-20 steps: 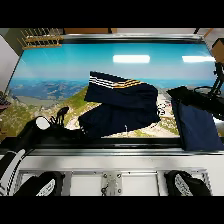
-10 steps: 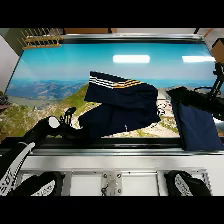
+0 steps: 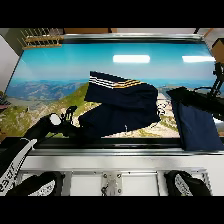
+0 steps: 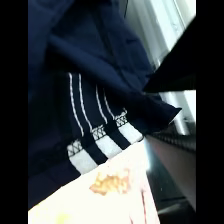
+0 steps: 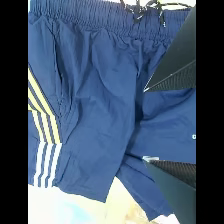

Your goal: Fold the clothes and pants, and hang the long-sleeved shirts on hangers.

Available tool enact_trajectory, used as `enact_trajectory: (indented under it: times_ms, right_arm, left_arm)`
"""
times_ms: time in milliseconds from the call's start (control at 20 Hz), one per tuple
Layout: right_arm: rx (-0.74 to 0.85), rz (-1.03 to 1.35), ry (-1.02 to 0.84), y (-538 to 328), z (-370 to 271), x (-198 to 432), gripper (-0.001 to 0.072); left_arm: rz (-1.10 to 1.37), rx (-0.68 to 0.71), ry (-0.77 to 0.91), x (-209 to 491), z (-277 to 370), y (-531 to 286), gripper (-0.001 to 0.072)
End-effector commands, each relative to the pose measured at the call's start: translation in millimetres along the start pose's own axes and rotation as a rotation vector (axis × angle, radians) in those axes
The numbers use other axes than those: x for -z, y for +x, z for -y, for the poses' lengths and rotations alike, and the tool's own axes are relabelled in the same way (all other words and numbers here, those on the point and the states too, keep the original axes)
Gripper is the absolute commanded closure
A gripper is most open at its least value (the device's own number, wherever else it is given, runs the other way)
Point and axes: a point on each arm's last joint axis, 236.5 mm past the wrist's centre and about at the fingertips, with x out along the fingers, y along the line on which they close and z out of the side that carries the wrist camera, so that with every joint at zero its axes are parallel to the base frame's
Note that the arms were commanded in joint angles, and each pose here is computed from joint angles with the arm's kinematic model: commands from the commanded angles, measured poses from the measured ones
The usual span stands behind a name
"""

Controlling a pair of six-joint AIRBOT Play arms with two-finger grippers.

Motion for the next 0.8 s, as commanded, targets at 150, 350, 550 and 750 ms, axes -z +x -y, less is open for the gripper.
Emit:
enact_trajectory:
  times_ms: [150,350,550,750]
  right_arm:
    - [0.000,0.000,0.009,0,0,0,0.0279]
    - [0.105,-0.028,0.091,-4,28,7,0.0279]
    - [0.449,-0.193,0.286,-15,116,71,0.0245]
    - [0.464,-0.341,0.463,15,147,149,0.0007]
  left_arm:
    - [0.001,0.018,-0.001,0,6,-6,0.0705]
    - [0.120,0.023,0.057,-25,21,-38,0.0705]
    - [0.155,-0.011,0.106,-34,20,-54,0.0705]
    - [0.142,-0.006,0.100,-39,21,-52,0.0705]
